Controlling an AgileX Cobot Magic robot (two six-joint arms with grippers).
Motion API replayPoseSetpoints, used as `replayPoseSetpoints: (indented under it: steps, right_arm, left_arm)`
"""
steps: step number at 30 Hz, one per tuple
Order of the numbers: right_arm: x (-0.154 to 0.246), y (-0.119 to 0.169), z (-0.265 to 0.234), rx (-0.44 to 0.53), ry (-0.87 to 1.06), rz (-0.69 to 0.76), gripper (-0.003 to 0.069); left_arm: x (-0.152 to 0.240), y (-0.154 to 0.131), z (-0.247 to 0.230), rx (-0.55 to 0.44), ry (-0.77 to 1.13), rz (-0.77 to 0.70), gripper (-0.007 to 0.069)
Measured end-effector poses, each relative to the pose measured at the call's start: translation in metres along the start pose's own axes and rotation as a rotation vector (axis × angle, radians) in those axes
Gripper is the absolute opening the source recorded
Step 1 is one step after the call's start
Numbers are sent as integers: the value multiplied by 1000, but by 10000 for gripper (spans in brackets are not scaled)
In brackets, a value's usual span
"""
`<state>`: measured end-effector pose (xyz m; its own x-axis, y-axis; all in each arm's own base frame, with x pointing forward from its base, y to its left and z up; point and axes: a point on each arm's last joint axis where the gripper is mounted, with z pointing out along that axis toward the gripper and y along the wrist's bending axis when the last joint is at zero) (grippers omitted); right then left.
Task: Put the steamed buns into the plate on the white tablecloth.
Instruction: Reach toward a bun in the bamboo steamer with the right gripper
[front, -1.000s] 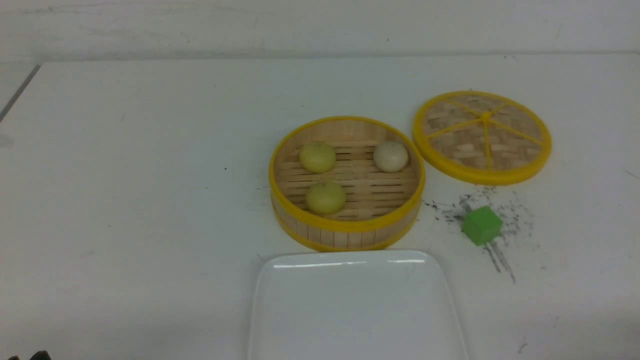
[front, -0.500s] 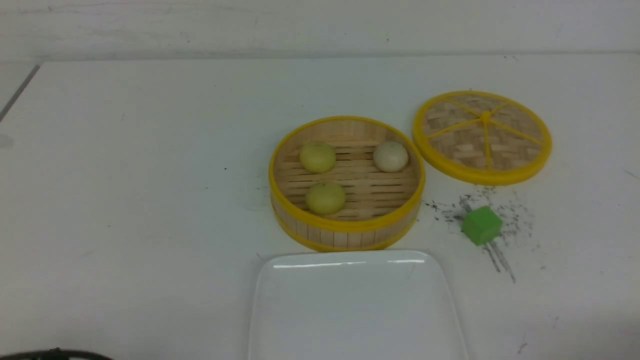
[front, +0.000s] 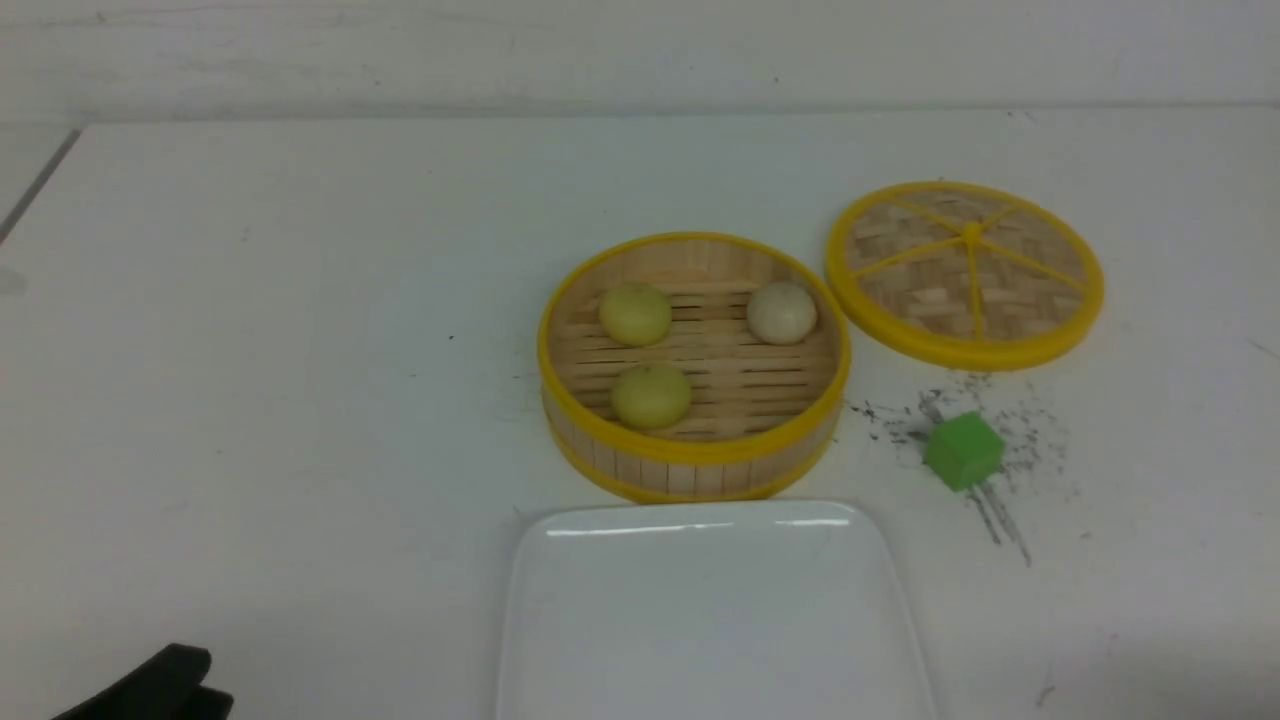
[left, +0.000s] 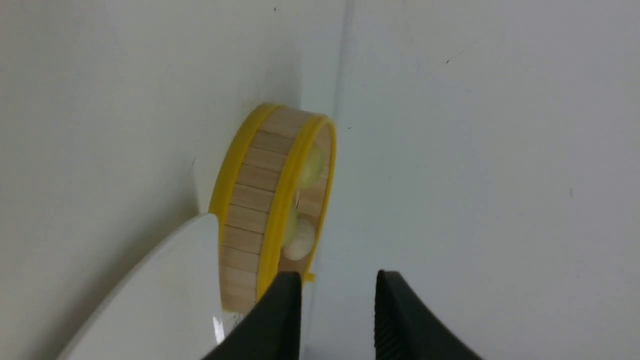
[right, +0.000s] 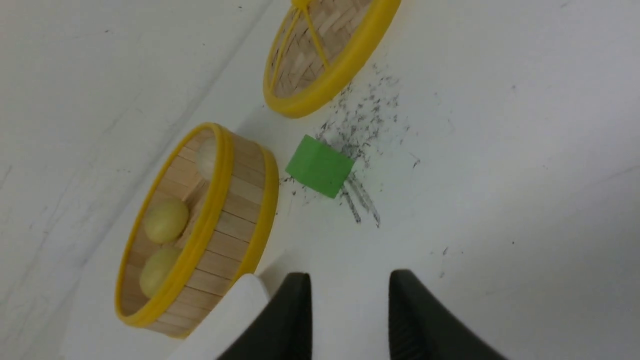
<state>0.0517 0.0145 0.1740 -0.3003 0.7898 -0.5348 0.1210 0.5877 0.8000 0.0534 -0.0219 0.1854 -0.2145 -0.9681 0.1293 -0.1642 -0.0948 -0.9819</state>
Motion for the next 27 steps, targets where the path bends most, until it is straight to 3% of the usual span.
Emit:
replayPoseSetpoints:
  steps: [4, 8, 9, 11, 12, 13, 15, 16, 17, 20, 21, 23, 26, 27]
  right_arm:
    - [-3, 6, -1, -36, -17, 31, 235]
    - [-29, 41, -19, -156, -144, -97, 190]
    - [-50, 71, -37, -209, -240, -247, 137]
    - [-69, 99, -51, -207, -289, -402, 73]
    - [-71, 102, -52, -202, -290, -420, 65]
    - [-82, 117, -55, -147, -264, -537, 18]
    - [-93, 128, -43, 17, -97, -661, -10]
    - [-94, 128, -41, 38, -80, -673, -10]
    - [-96, 123, -24, 178, 96, -686, -9]
    - [-91, 111, 7, 361, 380, -634, -6]
    - [-91, 110, 10, 369, 398, -629, -5]
    - [-84, 108, 39, 367, 573, -605, -3]
    - [-76, 124, 73, 155, 717, -613, 2]
    - [-76, 125, 75, 140, 723, -612, 3]
  left_arm:
    - [-3, -4, 0, 45, -37, -11, 229]
    - [1, -26, -6, 102, -24, 126, 177]
    - [7, -55, -17, 189, -38, 319, 133]
    - [14, -89, -32, 279, -69, 563, 65]
    - [15, -89, -31, 276, -70, 584, 58]
    - [21, -112, -37, 288, -61, 717, 22]
    - [29, -130, -29, 188, 53, 840, 2]
    - [29, -132, -27, 183, 54, 844, 2]
    - [33, -137, -13, 41, 199, 899, 2]
    - [33, -135, 15, -235, 447, 956, 2]
    - [34, -135, 16, -252, 468, 953, 2]
    - [28, -129, 34, -461, 645, 973, 2]
    - [17, -125, 61, -618, 740, 983, 2]
    - [16, -125, 64, -623, 742, 983, 2]
